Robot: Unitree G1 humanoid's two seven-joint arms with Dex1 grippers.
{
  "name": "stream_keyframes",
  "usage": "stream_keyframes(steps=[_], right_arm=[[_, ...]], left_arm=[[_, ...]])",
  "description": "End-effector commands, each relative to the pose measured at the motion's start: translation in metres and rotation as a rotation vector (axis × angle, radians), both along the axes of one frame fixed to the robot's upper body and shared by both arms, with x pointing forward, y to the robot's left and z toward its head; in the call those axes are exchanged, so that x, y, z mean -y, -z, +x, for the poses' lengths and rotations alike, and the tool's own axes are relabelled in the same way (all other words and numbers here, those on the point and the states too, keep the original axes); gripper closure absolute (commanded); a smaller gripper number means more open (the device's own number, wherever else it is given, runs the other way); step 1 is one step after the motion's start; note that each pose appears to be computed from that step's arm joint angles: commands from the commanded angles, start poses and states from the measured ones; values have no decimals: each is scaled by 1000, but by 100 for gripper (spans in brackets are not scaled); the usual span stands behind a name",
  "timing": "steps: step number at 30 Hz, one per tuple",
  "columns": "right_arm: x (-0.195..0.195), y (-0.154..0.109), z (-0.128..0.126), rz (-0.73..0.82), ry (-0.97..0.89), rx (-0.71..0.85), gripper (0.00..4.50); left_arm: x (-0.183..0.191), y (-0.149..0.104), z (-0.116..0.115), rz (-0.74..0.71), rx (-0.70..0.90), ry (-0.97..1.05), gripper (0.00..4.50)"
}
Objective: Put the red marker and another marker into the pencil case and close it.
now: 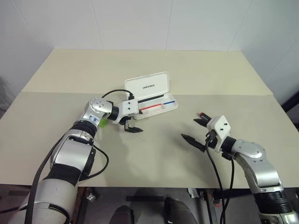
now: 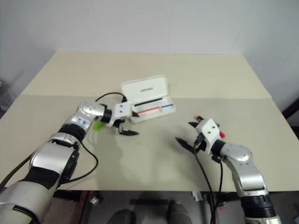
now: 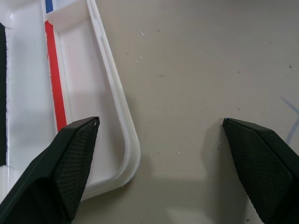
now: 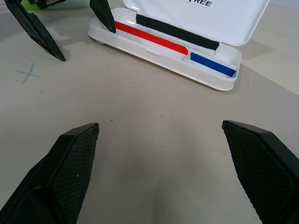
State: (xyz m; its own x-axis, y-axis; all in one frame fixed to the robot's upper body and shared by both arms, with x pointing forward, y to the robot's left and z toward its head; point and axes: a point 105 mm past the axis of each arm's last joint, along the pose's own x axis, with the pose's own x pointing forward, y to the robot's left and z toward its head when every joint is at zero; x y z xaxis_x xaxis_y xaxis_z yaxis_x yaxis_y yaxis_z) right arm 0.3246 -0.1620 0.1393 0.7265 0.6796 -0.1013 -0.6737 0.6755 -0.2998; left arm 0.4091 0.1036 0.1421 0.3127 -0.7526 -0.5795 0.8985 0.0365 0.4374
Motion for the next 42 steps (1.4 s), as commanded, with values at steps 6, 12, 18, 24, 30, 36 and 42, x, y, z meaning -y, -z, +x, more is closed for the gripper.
stream_keyframes(steps=[6, 12, 18, 24, 30, 36, 42], right_arm=[[0, -15, 3, -6, -13, 61, 0], [5, -16, 4, -10, -12, 62, 0], [8, -16, 5, -16, -10, 64, 0], [7, -16, 5, -17, -11, 64, 0], [9, -17, 3, -14, -5, 59, 0], [20, -18, -4, -12, 0, 28, 0], [33, -16, -13, -37, 1, -11, 0]], left_arm=[[-9, 7, 7, 99, 56, -49, 178], [-10, 5, 8, 94, 74, -51, 380], [-12, 6, 6, 84, 77, -40, 448], [-14, 0, 3, 64, 91, -7, 448], [-21, -16, -2, 36, 130, 42, 448], [-35, -23, -23, 57, 42, 168, 448], [-34, -23, -44, 121, -30, 271, 448]])
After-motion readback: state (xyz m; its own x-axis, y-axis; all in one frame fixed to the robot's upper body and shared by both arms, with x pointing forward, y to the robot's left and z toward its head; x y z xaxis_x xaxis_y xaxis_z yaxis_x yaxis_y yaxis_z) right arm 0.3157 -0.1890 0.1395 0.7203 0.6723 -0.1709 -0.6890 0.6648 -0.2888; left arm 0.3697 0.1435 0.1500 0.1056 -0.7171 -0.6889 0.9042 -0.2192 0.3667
